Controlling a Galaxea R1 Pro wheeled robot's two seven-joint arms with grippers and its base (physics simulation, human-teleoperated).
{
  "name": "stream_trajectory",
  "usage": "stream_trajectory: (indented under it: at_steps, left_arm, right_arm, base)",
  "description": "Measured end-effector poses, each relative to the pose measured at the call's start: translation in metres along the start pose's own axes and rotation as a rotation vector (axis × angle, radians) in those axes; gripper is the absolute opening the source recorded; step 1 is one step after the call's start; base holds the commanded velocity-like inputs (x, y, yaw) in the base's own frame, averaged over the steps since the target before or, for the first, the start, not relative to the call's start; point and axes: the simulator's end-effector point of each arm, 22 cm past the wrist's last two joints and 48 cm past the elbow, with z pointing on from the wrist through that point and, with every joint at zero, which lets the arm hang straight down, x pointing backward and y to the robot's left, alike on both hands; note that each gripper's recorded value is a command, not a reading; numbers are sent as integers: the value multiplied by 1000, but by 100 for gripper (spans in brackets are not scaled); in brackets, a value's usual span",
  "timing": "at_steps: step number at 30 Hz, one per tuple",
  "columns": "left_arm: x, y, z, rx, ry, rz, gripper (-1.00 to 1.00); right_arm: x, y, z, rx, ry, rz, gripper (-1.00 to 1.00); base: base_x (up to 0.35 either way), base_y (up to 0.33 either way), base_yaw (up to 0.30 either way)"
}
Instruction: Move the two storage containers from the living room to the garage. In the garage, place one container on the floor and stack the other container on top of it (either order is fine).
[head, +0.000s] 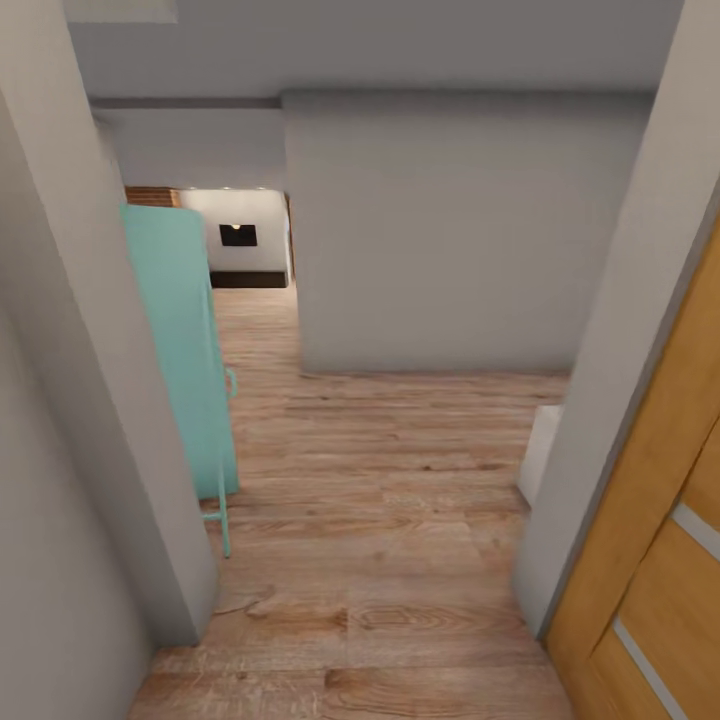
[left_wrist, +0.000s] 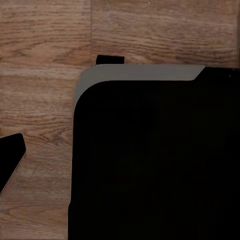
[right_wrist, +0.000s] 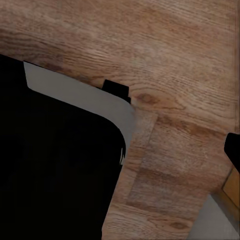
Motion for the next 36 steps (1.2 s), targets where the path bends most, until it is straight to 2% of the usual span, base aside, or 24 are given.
stream_trajectory:
  at_steps: [36]
  left_arm:
    - [0,3,0,-6,0,0,100]
  right_arm:
    - [1,-2,0,2,2,0,100]
  base:
    - [321,0,0]
